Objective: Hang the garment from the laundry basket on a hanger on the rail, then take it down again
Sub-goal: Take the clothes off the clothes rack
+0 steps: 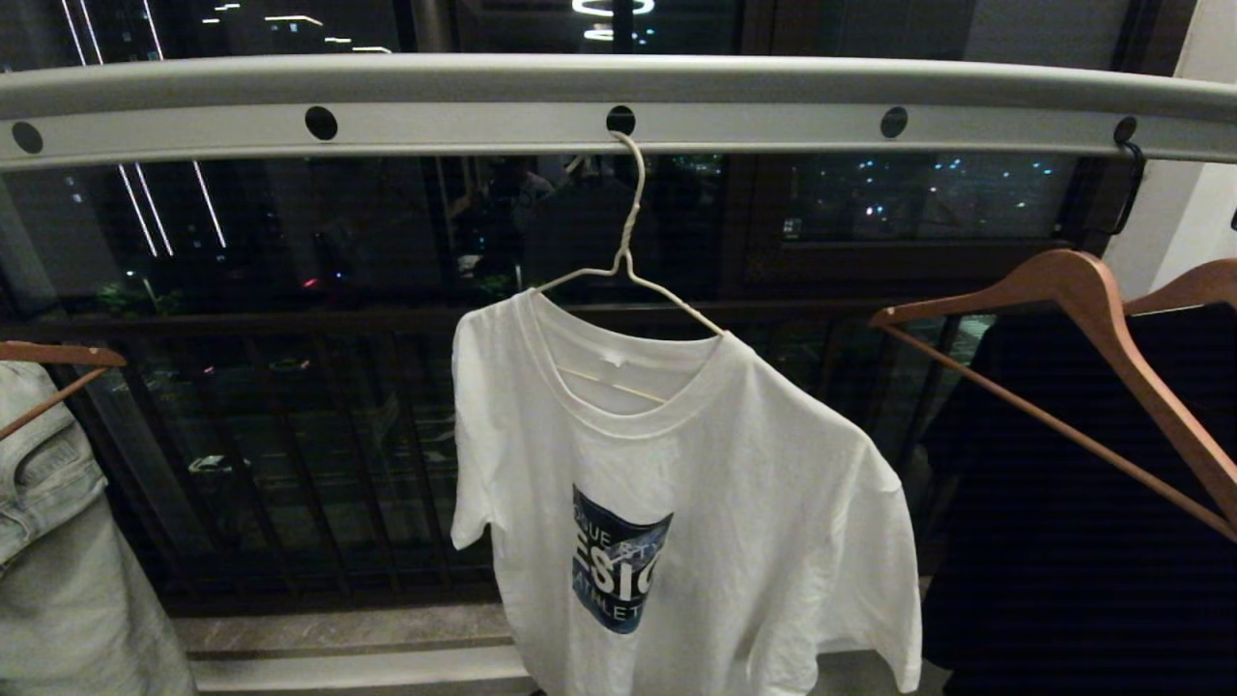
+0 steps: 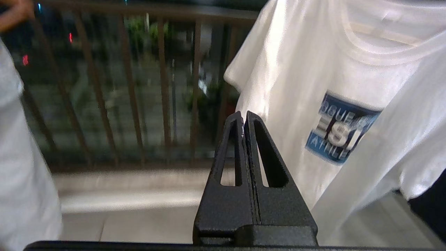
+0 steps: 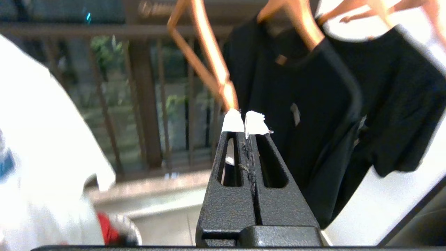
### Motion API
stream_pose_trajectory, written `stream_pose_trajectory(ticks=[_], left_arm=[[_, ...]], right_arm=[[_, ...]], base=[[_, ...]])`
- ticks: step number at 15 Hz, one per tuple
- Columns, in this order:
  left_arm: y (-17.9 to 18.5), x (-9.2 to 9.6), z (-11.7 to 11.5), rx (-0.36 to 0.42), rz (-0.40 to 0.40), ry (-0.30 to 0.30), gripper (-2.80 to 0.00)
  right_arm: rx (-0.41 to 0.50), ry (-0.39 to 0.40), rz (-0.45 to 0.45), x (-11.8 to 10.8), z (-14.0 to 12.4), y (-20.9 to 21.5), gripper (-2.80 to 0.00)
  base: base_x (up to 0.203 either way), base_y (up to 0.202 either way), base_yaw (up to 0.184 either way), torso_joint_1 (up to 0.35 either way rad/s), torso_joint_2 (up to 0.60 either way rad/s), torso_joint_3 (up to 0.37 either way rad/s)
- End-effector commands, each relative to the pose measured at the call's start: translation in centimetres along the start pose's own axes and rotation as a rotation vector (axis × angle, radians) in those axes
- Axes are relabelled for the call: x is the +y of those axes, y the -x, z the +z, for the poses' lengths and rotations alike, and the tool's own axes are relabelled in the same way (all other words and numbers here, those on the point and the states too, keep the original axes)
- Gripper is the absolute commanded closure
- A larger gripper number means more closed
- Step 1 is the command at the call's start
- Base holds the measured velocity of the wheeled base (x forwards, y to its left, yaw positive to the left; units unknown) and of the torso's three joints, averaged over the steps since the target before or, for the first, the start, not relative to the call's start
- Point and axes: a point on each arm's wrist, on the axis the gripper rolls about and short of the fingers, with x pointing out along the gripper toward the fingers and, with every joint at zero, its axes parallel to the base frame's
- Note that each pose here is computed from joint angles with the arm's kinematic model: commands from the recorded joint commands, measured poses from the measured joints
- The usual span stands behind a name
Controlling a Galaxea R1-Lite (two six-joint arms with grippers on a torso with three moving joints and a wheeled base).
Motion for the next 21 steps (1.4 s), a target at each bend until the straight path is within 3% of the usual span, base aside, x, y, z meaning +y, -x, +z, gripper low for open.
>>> stream_pose_trajectory(ticks=[1, 4, 7, 10, 12, 15, 19, 21], left_arm=[[0.0, 0.0, -0.2, -0.017, 0.003, -0.019, 0.0], [0.4, -0.2, 1.3, -0.062, 0.0, -0.05, 0.0], [0.5, -0.4, 2.2, -0.077, 0.041, -0.074, 0.0], [1.2, -0.5, 1.6, -0.06, 0.079, -0.094, 0.0], [1.4, -0.7, 1.1, -0.06, 0.039, -0.111, 0.0], [1.9, -0.4, -2.8, -0.041, 0.022, -0.131, 0.0], [1.5, 0.4, -8.4, 0.015, 0.032, -0.189, 0.0], [0.7, 0.8, -10.0, 0.045, 0.042, -0.218, 0.0]], right_arm=[[0.021, 0.017, 0.05, 0.4, -3.3, 0.1, 0.0], [0.088, 0.036, 0.157, 1.1, -6.9, -1.3, 0.0], [0.104, 0.042, 0.186, 1.8, -10.1, -3.0, 0.0], [0.085, 0.043, 0.191, 2.1, -11.5, -4.1, 0.0], [0.099, 0.046, 0.196, 2.1, -11.9, -4.2, 0.0], [0.13, 0.041, 0.196, 2.3, -13.1, -4.7, 0.0], [0.094, 0.025, 0.211, 2.6, -14.2, -5.5, 0.0], [0.092, 0.021, 0.223, 2.6, -14.2, -5.6, 0.0]], base=[[0.0, 0.0, 0.0, 0.0, 0.0, 0.0], [0.0, 0.0, 0.0, 0.0, 0.0, 0.0], [0.0, 0.0, 0.0, 0.0, 0.0, 0.0], [0.0, 0.0, 0.0, 0.0, 0.0, 0.0], [0.0, 0.0, 0.0, 0.0, 0.0, 0.0], [0.0, 0.0, 0.0, 0.0, 0.0, 0.0], [0.0, 0.0, 0.0, 0.0, 0.0, 0.0], [0.0, 0.0, 0.0, 0.0, 0.0, 0.0]])
